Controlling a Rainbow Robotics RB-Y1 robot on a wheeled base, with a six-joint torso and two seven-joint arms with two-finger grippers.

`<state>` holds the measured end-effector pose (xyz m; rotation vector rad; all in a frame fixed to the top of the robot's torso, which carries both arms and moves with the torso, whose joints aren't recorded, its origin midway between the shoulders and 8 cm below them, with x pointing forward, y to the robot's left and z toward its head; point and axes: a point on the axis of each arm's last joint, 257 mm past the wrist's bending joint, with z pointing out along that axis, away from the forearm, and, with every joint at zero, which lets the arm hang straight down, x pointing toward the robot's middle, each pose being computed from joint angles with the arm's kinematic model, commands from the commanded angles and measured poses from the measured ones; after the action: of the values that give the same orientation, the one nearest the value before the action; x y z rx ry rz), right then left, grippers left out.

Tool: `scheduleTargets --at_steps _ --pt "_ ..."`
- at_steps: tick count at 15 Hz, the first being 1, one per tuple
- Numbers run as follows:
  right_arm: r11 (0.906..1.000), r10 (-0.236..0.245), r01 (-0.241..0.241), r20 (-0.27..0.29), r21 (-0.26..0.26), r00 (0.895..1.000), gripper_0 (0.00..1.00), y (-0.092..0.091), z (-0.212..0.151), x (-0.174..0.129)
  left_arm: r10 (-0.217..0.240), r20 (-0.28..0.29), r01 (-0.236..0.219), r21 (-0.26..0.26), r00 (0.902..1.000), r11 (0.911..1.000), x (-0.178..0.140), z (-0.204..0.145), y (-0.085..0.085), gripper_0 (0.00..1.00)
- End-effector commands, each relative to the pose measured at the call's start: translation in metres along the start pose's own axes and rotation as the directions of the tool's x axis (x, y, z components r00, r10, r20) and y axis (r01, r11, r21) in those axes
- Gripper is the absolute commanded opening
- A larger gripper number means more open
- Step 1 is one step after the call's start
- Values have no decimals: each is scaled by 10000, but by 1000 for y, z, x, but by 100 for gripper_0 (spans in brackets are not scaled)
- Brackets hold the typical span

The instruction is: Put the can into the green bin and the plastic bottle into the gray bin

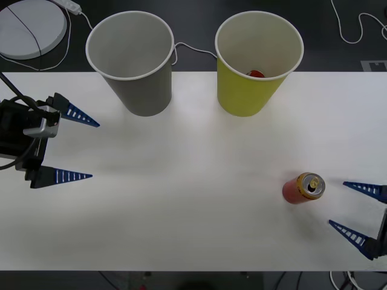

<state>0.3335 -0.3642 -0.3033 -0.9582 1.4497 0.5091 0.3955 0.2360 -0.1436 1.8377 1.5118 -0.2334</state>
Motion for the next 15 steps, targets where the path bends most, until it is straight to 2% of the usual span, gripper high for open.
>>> scheduleTargets --at_steps 1,4,15 --pt "9993 218 -219 34 315 9998 100 1 14 8 0 0 0 0 10000 10000 0 0 0 100" --pt "9987 77 -78 35 494 10000 100 0 32 14 0 0 0 0 10000 10000 0 0 0 100" --pt "9981 -292 272 353 548 9990 100 6 99 16 0 0 0 0 10000 10000 0 0 0 100"
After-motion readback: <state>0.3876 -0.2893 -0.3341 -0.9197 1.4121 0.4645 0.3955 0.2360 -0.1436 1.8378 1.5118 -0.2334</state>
